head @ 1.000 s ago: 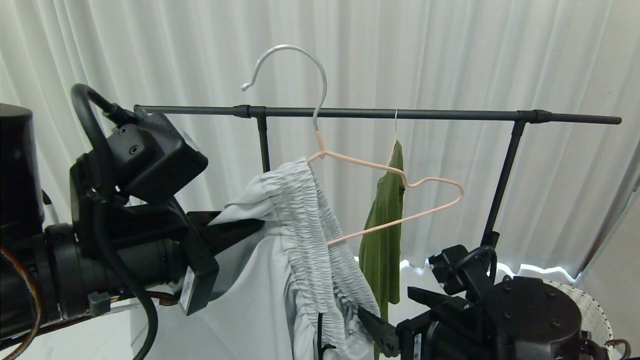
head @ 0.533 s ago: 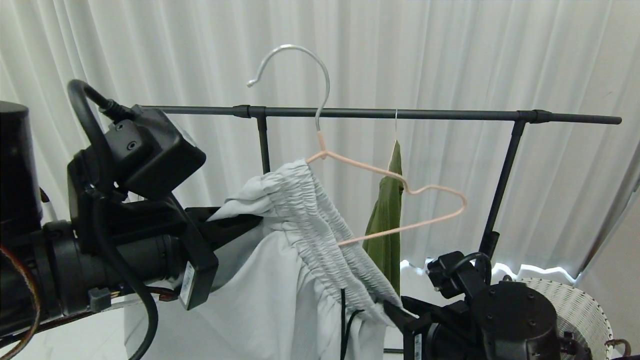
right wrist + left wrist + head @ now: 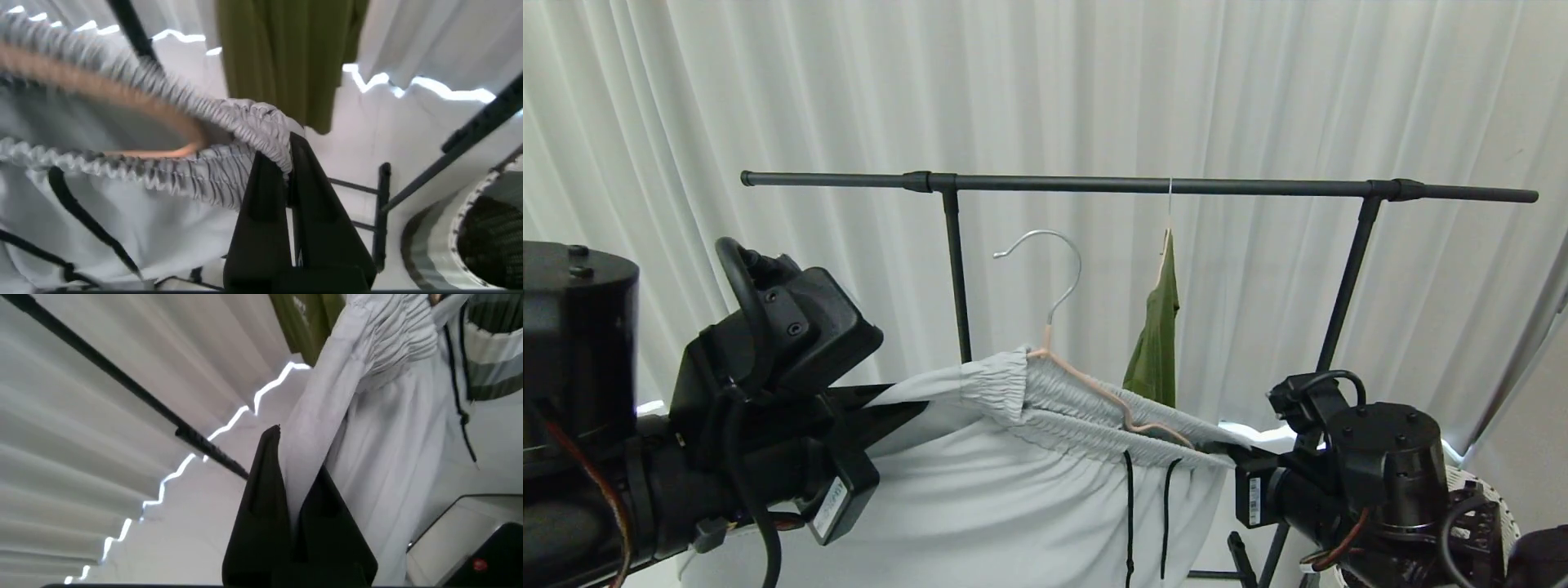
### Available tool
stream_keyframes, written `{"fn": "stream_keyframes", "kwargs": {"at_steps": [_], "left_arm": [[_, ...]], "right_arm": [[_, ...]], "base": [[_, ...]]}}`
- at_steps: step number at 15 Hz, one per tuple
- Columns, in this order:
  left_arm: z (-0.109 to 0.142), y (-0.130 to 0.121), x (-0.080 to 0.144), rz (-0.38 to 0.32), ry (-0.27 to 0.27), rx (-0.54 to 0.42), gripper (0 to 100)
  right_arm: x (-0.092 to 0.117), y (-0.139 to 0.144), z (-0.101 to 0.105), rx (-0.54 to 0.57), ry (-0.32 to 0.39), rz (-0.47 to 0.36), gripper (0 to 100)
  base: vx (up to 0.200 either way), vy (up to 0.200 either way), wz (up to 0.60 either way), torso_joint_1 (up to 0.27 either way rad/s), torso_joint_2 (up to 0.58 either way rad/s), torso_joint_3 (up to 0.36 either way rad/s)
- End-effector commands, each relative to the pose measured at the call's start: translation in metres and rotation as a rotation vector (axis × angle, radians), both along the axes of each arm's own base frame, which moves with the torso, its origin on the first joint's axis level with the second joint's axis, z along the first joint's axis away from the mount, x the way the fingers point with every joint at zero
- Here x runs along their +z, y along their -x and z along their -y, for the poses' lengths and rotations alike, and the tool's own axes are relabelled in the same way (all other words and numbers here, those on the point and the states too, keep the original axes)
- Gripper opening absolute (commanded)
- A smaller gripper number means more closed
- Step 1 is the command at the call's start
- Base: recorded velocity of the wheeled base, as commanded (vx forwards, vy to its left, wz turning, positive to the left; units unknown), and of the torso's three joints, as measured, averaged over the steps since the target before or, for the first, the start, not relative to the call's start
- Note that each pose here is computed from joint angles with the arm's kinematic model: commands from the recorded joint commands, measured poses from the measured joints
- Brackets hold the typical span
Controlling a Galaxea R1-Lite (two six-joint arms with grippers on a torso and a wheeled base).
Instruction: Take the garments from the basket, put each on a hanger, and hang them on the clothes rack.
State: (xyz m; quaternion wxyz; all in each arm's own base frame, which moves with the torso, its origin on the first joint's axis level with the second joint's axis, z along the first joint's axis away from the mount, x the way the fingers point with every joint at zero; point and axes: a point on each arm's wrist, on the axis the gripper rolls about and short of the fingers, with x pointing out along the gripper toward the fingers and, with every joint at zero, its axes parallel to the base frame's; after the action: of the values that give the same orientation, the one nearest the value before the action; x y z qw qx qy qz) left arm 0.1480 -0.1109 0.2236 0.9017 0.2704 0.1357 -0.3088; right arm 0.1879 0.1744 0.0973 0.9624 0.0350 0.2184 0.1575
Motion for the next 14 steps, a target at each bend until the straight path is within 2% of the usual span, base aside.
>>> {"fn": "stream_keyframes", "kwargs": {"at_steps": [1,2,3,5,6,8,11,12,13,14], "left_arm": [[-0.002,0.001,-0.003,-0.003,-0.012,0.015,0],[-0.002,0.000,-0.004,-0.005,-0.015,0.017,0],[-0.004,0.000,-0.009,-0.009,-0.042,0.046,0],[-0.006,-0.001,-0.018,0.001,-0.126,0.088,0],[-0.006,-0.003,-0.023,0.000,-0.158,0.132,0],[-0.002,-0.009,-0.024,0.020,-0.149,0.159,0],[0.005,-0.017,-0.023,0.034,-0.057,0.188,0],[0.006,-0.018,-0.022,0.040,-0.046,0.190,0],[0.006,-0.019,-0.021,0.047,-0.037,0.190,0],[0.008,-0.018,-0.021,0.060,-0.017,0.182,0]], "right_arm": [[0.000,-0.002,0.002,-0.012,0.001,0.001,0],[0.000,-0.002,0.002,-0.012,0.001,0.001,0],[0.004,-0.001,0.002,0.004,-0.004,0.012,0],[0.020,0.004,0.004,0.113,0.006,0.068,0],[0.033,0.011,0.008,0.220,0.019,0.104,0],[0.049,0.026,0.009,0.357,0.065,0.116,0],[0.065,0.052,-0.002,0.494,0.051,0.123,0],[0.066,0.059,-0.004,0.522,0.051,0.122,0],[0.067,0.063,-0.005,0.541,0.053,0.121,100],[0.066,0.068,-0.006,0.563,0.056,0.119,100]], "base": [[0.000,0.000,0.00,0.000,0.00,0.000],[0.000,0.000,0.00,0.000,0.00,0.000],[0.000,0.000,0.00,0.000,0.00,0.000],[0.000,0.000,0.00,0.000,0.00,0.000],[0.000,0.000,0.00,0.000,0.00,0.000],[0.000,0.000,0.00,0.000,0.00,0.000],[0.000,0.000,0.00,0.000,0.00,0.000],[0.000,0.000,0.00,0.000,0.00,0.000],[0.000,0.000,0.00,0.000,0.00,0.000],[0.000,0.000,0.00,0.000,0.00,0.000]]}}
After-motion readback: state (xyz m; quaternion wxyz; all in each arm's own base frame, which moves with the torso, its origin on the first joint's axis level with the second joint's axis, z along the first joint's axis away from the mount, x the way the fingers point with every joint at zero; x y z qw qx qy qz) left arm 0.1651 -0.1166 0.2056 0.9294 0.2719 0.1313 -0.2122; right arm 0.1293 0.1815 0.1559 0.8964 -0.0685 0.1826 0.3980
